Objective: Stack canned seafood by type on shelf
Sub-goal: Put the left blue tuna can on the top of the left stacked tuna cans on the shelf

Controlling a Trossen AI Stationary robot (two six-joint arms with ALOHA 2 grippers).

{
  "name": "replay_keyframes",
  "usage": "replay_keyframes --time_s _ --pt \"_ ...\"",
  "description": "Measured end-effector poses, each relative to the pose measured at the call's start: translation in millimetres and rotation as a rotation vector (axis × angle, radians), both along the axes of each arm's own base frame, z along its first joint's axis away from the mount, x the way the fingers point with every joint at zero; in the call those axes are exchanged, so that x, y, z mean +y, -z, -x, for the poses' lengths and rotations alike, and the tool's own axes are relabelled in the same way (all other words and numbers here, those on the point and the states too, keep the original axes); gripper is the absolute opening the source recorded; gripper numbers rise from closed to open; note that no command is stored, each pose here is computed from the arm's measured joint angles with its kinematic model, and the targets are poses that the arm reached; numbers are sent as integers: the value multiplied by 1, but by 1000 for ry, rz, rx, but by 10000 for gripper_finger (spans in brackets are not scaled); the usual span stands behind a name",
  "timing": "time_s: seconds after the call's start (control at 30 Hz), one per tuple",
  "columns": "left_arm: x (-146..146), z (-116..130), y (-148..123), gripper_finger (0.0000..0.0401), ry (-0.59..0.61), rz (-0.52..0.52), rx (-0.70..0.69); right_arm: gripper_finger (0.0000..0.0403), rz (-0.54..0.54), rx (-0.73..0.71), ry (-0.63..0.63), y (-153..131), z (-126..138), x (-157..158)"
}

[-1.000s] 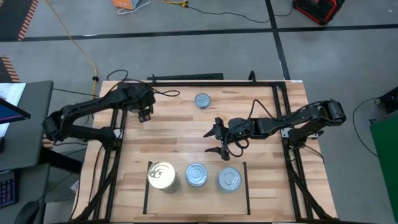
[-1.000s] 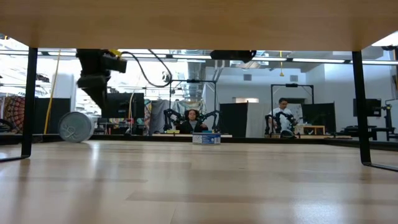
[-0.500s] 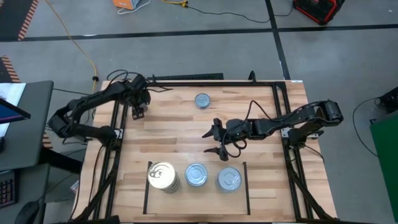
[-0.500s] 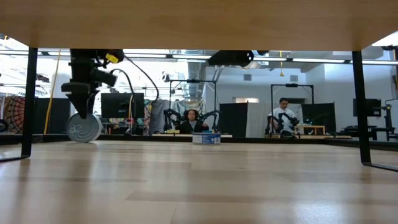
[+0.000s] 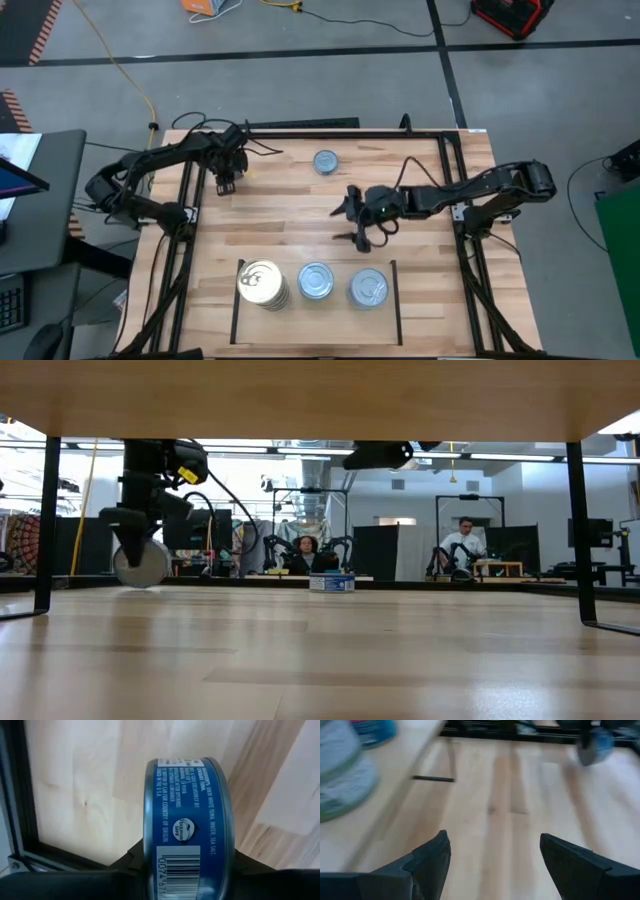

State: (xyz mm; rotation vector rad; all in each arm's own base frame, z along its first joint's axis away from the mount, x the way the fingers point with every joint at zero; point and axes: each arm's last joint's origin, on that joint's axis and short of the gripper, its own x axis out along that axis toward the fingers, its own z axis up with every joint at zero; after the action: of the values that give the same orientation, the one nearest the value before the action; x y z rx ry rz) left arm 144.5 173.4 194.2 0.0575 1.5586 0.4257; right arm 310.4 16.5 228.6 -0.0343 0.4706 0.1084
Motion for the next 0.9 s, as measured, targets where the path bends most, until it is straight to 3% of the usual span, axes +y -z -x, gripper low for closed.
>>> replay_keyframes --time_s 0.13,0.37,0.67,0.9 --pt "-4 -3 -12 121 -17 14 -180 331 30 -34 63 -7 2 -24" --pt "-7 -21 -48 121 52 5 -710 331 72 -97 179 -11 1 -64" --pt "-35 -67 -64 121 290 -73 -899 331 96 -239 229 -24 0 -81" --pt "-54 -89 -75 121 372 -178 -992 337 215 -316 199 -32 -1 -82"
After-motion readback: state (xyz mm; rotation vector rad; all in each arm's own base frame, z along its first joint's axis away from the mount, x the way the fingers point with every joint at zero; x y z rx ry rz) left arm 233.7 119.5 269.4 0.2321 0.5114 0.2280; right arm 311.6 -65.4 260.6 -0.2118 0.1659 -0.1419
